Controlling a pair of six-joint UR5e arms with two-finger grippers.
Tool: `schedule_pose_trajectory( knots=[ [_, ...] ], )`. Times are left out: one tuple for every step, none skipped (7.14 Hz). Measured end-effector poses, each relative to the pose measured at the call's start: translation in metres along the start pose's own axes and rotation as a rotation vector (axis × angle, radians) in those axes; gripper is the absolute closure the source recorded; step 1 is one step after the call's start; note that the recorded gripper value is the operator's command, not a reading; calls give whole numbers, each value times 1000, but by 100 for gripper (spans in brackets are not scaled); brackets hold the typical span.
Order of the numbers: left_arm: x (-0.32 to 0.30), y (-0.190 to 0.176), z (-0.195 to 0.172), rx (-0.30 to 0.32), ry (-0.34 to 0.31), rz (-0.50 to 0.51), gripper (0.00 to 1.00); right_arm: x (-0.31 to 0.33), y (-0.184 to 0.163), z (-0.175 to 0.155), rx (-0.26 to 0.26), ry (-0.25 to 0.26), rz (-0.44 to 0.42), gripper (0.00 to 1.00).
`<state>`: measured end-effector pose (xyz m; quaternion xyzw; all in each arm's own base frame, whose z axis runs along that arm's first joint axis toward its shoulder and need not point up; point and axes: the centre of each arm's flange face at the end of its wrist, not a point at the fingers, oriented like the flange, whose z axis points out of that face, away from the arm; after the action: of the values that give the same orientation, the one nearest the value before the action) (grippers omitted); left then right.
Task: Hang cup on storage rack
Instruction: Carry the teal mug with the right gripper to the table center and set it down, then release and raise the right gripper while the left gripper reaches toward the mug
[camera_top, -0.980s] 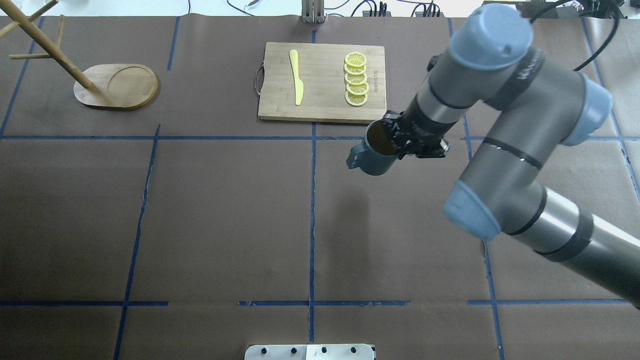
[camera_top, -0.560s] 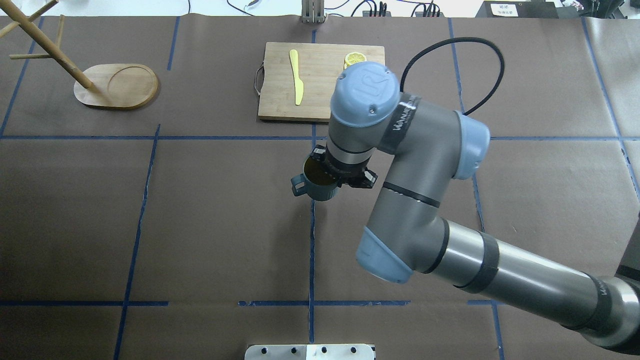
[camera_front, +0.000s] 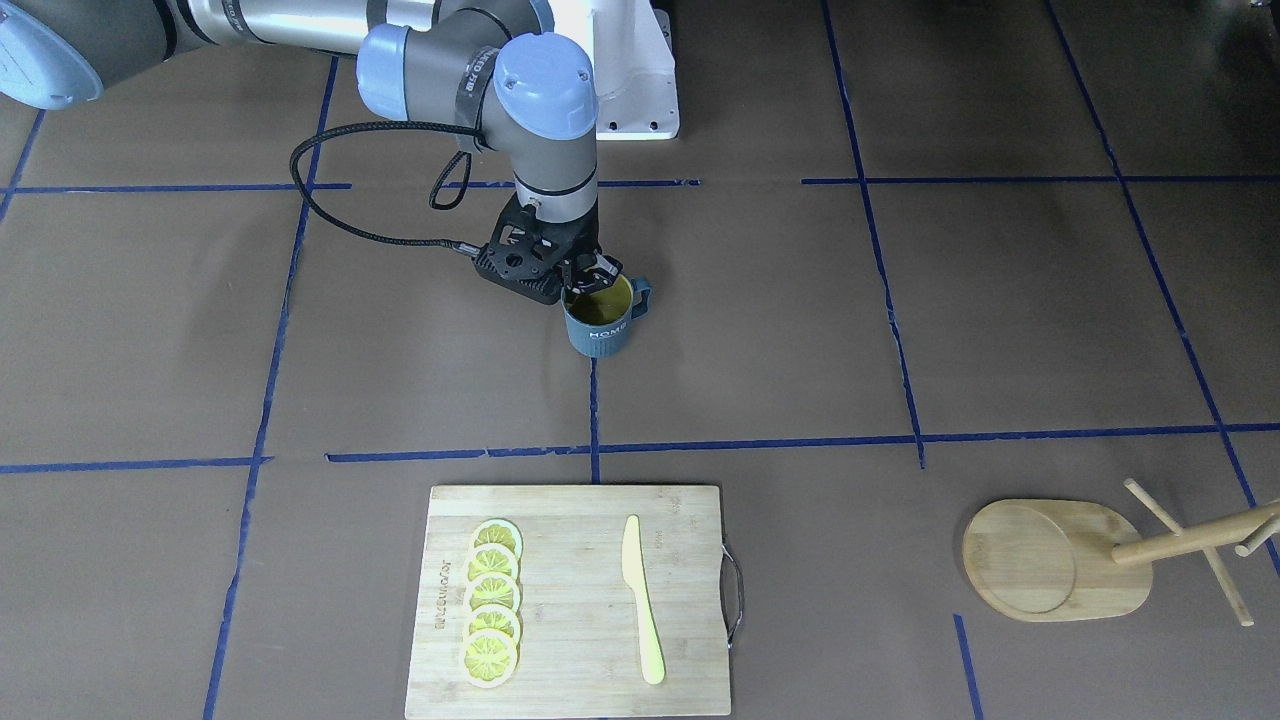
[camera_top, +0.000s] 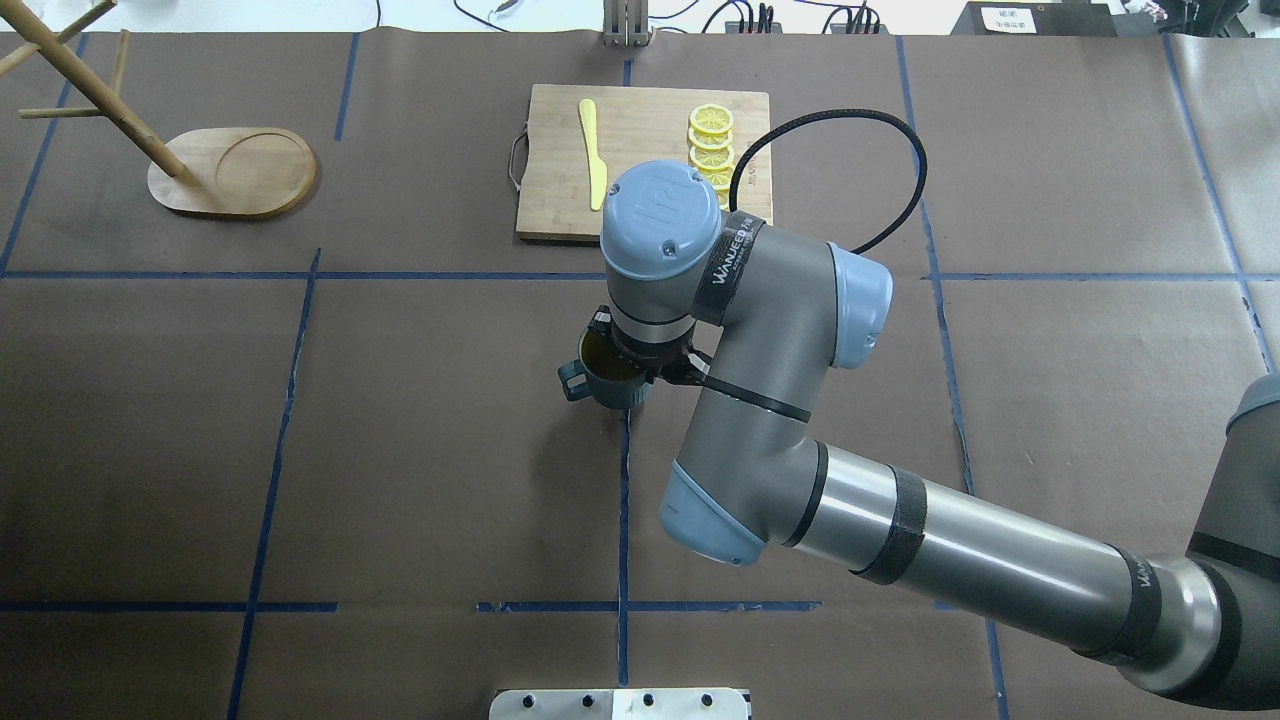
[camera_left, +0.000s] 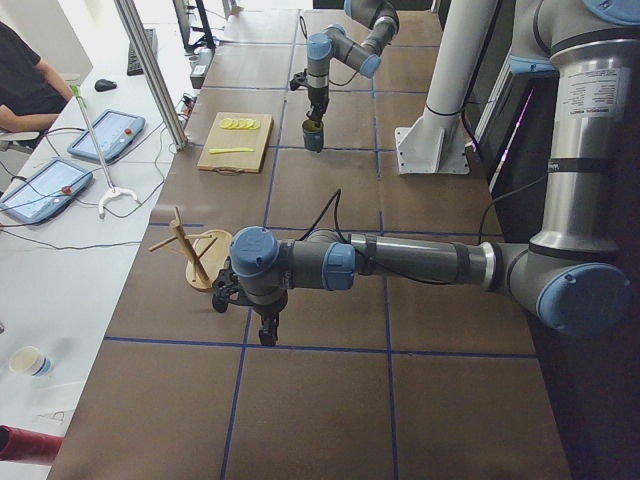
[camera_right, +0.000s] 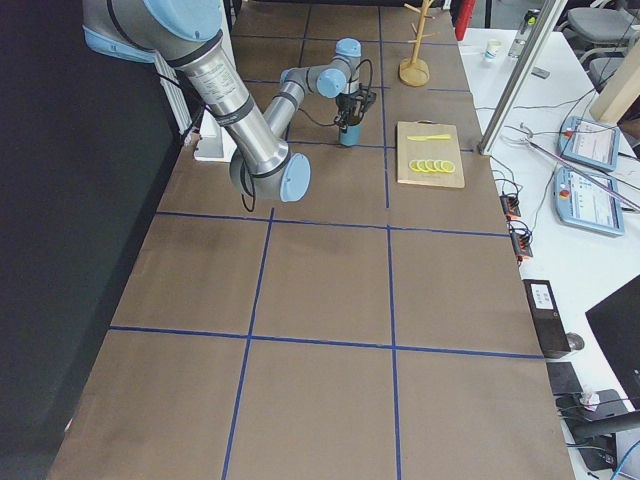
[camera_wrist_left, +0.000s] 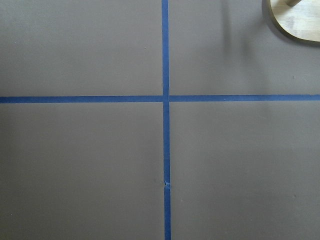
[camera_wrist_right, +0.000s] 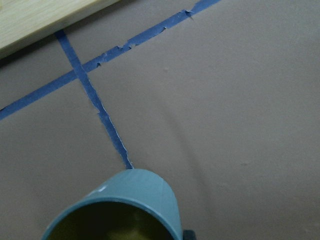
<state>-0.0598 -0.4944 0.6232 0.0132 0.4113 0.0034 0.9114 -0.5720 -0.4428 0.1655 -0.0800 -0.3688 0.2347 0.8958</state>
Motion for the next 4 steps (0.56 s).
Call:
schedule_pose_trajectory(
  knots=[
    [0, -1, 0, 0, 0, 1, 0, 0, 0, 1, -1, 0, -3, 0],
    [0, -1, 0, 1, 0, 1, 0, 0, 1, -1, -3, -5, -7, 0],
    [1, -1, -1, 3, -1, 4, 0, -1, 2, -4, -4, -12, -9, 0],
    [6, -2, -6, 11, -1, 17, 0, -1, 2, -12, -5, -26, -10, 0]
  ],
)
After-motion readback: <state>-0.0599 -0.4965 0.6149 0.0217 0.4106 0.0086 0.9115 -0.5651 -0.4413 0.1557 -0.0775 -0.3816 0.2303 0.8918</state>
